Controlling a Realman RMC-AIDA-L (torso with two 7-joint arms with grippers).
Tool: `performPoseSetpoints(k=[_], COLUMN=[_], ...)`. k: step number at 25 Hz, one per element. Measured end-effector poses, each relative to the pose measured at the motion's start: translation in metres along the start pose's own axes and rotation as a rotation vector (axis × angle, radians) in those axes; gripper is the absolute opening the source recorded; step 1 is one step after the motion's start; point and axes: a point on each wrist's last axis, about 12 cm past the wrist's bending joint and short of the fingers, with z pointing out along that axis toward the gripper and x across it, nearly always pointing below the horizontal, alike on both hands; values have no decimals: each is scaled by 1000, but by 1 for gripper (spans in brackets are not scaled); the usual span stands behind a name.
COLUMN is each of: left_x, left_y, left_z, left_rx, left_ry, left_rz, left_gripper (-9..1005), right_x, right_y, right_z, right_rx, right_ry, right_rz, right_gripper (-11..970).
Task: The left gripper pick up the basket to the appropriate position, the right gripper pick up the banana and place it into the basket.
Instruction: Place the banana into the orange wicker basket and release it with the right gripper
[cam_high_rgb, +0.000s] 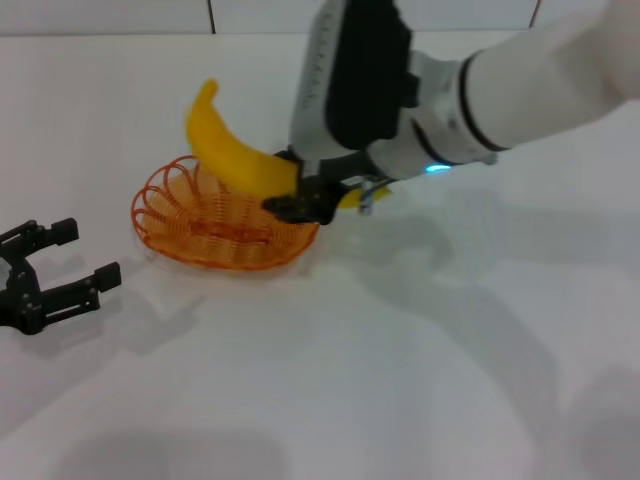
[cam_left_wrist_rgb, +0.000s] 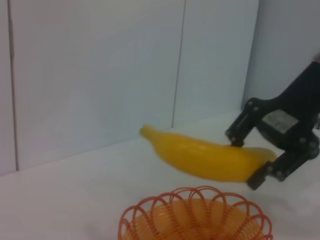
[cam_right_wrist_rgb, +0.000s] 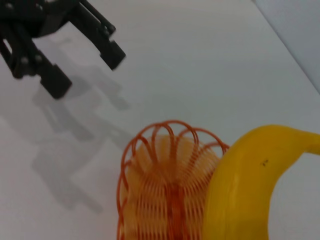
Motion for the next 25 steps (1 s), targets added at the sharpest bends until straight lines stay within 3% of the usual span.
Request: performPoseSetpoints(k=[9, 25], left_x=[-2, -2], left_y=[1, 1], left_z=[2, 3], left_rx=[1, 6], left_ry=[-2, -2], left_rz=[3, 5], left_gripper=[852, 852], right_x=[-22, -23], right_y=[1, 8], right_z=[33, 43], right_rx=[-43, -20], right_ry=[-13, -29], right_rz=[-36, -69], right_gripper=[526, 547])
